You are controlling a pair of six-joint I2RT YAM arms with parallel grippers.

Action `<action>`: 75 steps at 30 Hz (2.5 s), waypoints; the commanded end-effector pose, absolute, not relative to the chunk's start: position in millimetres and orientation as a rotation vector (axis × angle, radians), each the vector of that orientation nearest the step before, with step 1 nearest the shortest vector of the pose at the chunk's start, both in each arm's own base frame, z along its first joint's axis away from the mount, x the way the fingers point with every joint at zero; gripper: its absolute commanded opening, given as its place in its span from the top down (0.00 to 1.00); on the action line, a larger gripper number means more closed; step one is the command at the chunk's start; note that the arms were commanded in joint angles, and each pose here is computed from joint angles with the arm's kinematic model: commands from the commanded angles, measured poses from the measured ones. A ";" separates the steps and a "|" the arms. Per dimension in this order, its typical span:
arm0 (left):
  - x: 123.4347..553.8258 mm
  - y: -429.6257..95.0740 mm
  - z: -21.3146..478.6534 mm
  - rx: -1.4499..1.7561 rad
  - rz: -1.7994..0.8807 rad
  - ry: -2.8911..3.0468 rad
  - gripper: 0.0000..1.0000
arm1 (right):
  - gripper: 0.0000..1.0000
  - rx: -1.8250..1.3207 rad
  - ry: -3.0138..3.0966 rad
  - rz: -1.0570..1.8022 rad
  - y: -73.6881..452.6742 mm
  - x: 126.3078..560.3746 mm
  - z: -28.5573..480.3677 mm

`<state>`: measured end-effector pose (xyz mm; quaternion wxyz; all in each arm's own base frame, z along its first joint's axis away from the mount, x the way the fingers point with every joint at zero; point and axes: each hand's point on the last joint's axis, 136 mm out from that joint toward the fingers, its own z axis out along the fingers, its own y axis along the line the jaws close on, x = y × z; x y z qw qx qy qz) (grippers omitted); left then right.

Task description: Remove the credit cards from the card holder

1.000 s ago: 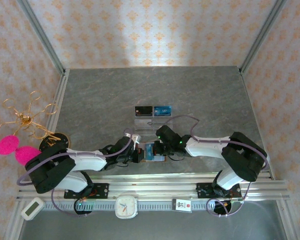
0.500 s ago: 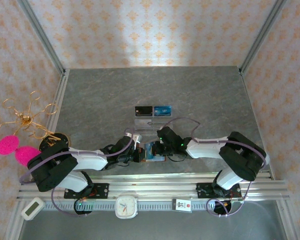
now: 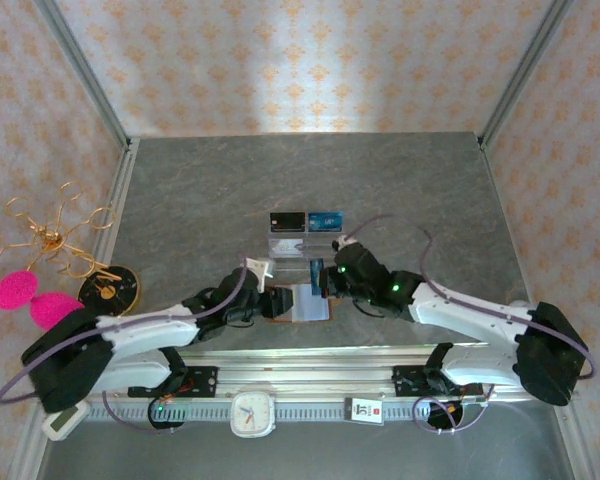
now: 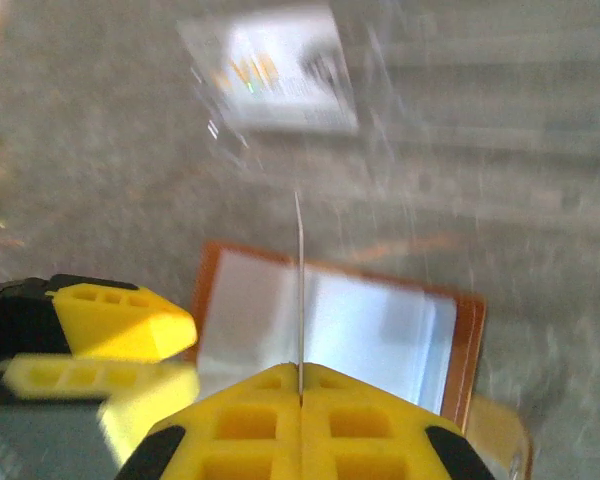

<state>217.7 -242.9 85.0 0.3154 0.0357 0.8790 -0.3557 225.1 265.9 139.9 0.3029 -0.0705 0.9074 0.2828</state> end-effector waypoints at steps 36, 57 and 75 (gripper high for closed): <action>270.7 -142.6 238.6 0.035 -0.340 1.865 0.01 | 1.00 -1.854 1.810 0.407 272.8 359.0 216.0; 283.9 -145.1 214.1 0.049 -0.257 1.973 0.01 | 1.00 -1.962 1.865 0.285 239.1 374.5 177.8; 290.9 -140.9 209.9 0.048 -0.189 1.995 0.01 | 1.00 -1.946 1.923 0.281 235.3 381.7 152.4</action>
